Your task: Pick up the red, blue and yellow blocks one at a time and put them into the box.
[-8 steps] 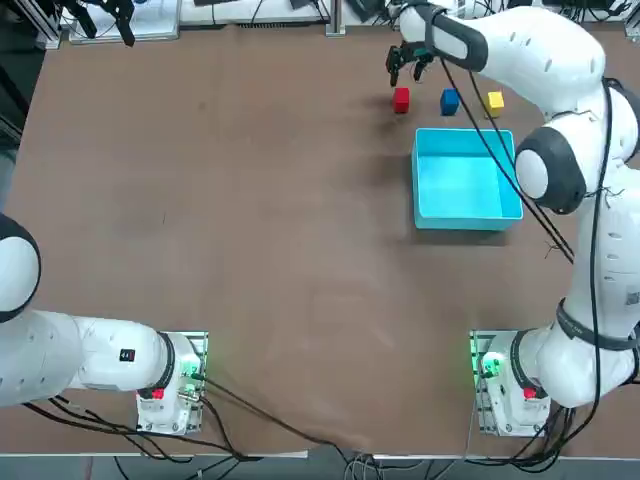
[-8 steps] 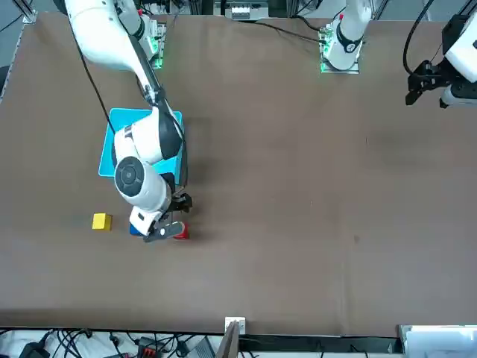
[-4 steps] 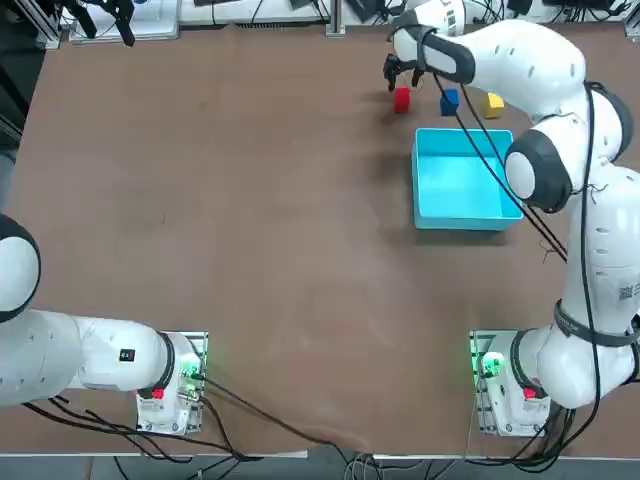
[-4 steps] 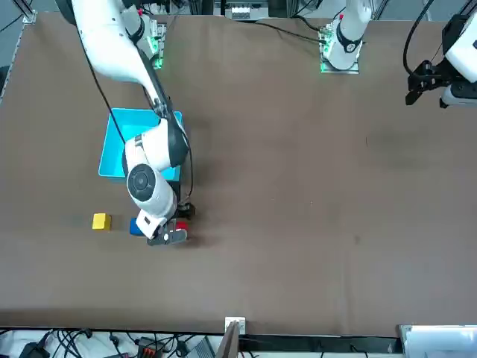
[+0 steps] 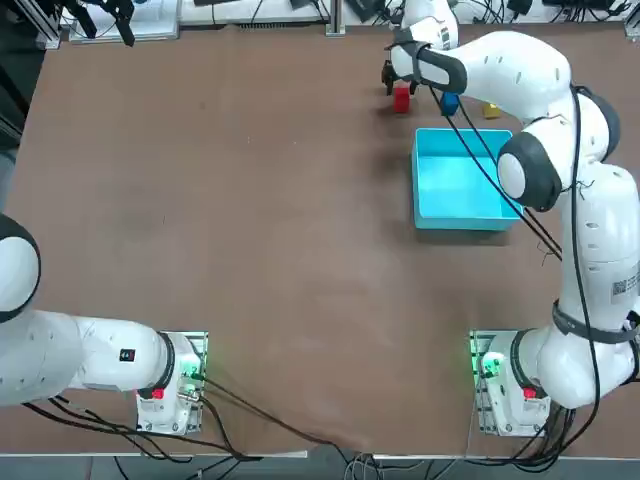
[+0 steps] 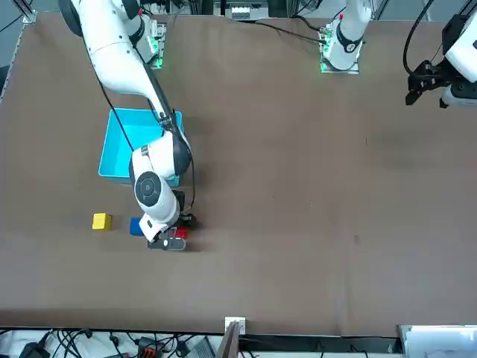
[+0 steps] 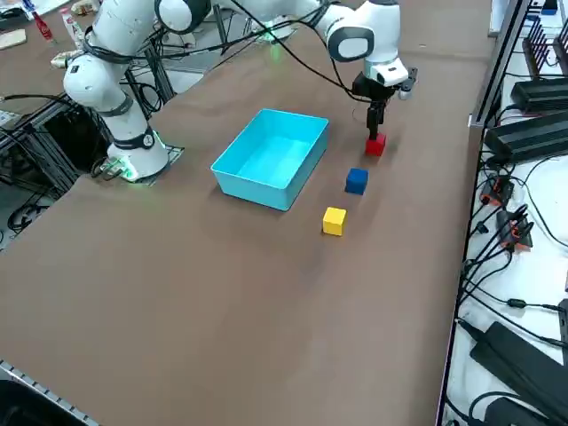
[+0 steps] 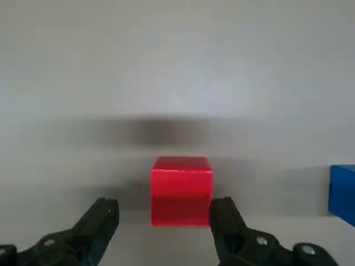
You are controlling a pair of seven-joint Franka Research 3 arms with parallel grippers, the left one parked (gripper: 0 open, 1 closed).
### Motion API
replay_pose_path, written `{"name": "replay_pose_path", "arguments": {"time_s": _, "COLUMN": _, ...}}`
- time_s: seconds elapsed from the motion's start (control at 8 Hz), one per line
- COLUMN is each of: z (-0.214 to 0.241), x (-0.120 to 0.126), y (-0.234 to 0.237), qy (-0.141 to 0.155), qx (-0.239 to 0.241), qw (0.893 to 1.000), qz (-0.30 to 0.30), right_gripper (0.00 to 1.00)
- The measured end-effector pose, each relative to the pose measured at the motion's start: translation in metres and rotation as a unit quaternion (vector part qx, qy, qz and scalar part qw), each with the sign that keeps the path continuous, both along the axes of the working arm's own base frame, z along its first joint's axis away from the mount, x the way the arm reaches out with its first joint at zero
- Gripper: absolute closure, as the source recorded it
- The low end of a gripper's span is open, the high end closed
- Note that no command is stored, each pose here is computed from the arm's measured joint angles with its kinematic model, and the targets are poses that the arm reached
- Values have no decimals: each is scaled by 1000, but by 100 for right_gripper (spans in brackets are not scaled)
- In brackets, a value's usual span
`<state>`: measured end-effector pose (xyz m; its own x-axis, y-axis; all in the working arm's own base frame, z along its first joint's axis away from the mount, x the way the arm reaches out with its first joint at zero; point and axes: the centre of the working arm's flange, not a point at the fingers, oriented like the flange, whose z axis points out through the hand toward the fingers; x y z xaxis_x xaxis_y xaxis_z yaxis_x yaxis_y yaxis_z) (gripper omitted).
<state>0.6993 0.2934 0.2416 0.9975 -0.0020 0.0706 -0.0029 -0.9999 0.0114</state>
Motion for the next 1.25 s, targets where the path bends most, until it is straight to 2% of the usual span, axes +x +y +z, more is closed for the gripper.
{"name": "replay_pose_path", "arguments": {"time_s": 0.62, "z": -14, "x": 5, "y": -6, "qy": -11, "qx": 1, "qw": 1000, "qz": -4, "right_gripper": 0}}
{"name": "replay_pose_path", "arguments": {"time_s": 1.25, "z": -26, "x": 5, "y": -8, "qy": -7, "qx": -4, "qw": 1000, "qz": -7, "right_gripper": 3}}
